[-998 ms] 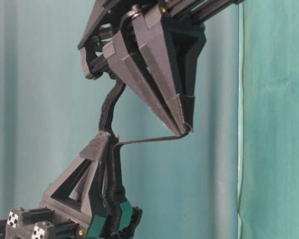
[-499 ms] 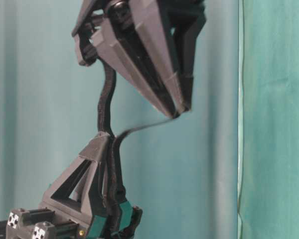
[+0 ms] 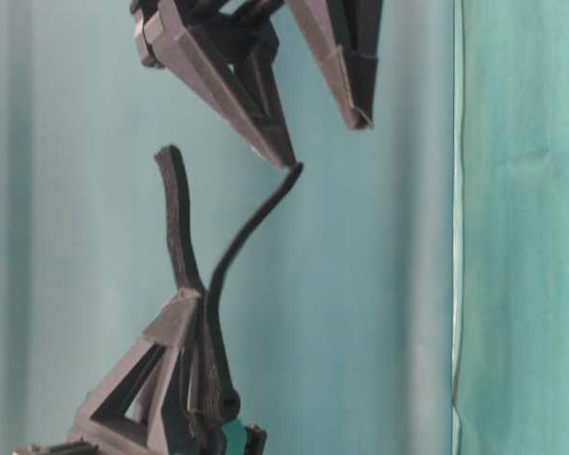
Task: Peel off the Velcro with your right arm.
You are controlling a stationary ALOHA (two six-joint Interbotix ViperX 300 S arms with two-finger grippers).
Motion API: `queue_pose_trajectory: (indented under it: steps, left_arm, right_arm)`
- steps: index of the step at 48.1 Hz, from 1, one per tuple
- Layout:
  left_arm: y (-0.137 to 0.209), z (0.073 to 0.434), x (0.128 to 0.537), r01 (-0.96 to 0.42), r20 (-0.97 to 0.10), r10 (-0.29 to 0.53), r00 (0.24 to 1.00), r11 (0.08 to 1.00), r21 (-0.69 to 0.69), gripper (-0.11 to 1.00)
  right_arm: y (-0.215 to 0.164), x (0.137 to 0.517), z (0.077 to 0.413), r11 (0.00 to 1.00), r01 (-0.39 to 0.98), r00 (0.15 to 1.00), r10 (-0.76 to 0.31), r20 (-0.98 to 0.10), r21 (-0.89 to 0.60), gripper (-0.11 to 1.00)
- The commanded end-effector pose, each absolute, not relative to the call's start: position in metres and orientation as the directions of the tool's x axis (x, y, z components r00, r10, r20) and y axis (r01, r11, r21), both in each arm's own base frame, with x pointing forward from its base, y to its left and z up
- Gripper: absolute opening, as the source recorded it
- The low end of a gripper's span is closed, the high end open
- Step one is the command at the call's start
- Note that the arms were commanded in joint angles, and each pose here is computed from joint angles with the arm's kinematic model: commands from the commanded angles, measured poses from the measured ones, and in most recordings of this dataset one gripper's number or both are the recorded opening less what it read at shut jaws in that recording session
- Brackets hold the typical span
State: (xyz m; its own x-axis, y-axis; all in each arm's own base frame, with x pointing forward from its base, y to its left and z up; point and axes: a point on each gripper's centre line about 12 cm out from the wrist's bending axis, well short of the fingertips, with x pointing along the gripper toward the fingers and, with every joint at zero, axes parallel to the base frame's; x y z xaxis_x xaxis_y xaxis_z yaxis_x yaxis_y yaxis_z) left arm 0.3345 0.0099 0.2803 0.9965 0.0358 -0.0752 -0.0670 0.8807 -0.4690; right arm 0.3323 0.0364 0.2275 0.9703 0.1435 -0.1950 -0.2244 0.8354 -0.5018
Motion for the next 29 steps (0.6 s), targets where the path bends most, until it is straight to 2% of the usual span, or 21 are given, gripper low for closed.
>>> queue_pose_trajectory:
  steps: [1,23,29]
  left_arm:
    - [0.010,0.290,0.331,-0.050,-0.035,0.038,0.999,0.881,-0.470,0.10]
    - [0.009,0.283,0.322,-0.055,-0.052,0.035,0.998,0.887,-0.459,0.10]
    - [0.008,0.282,0.322,-0.052,-0.054,0.031,0.998,0.896,-0.440,0.10]
  right_arm:
    - [0.035,0.328,0.241,0.850,-0.189,0.981,0.136,-0.141,-0.491,0.27]
    - [0.025,0.308,0.245,0.889,-0.127,0.991,0.090,-0.103,-0.440,0.27]
    - [0.022,0.309,0.248,0.919,-0.091,0.994,0.063,-0.084,-0.384,0.27]
